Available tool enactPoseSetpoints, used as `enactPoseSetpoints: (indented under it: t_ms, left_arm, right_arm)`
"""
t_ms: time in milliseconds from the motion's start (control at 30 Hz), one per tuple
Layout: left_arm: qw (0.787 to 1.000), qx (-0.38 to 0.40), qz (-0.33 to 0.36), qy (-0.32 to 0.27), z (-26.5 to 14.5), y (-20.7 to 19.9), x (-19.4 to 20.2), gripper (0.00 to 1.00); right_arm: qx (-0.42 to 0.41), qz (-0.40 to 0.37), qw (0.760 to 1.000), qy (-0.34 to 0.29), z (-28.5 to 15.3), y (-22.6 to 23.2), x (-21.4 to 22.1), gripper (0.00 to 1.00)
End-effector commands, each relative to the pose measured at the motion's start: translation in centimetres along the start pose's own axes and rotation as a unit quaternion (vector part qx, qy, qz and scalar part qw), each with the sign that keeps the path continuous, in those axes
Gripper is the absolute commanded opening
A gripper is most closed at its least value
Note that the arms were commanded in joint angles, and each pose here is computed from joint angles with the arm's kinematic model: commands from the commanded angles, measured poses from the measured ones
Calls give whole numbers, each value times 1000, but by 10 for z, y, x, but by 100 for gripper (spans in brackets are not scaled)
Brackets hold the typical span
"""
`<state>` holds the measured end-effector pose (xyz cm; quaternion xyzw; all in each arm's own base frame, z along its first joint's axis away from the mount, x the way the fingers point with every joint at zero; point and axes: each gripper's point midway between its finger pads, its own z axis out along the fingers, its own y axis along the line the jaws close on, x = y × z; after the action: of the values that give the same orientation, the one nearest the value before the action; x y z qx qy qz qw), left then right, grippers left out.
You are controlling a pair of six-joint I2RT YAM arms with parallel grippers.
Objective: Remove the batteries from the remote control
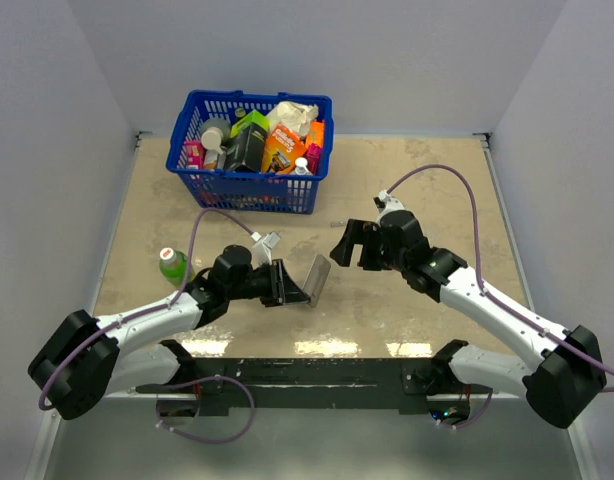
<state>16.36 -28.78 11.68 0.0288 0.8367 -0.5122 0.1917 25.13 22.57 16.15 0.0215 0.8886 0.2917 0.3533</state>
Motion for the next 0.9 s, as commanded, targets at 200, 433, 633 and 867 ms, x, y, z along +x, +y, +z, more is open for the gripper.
enactPoseSetpoints:
  t_ms: [200,433,633,867]
  left_arm:
    - [999,-17,-36,5,-5,0,4,0]
    - [996,-53,-69,20,-4,17,13,0]
    - [993,-60,-97,19,-4,23,17,0]
    - [990,-63,-125,29,-5,32,29,0]
  right_arm:
    - [-195,-146,968,-61,-19,44,8,84]
    - [-243,-184,948,-93,-29,56,32,81]
    - [-256,-181,947,-72,-13,62,64,77]
    - [-271,-207,937,-74,-4,58,85,69]
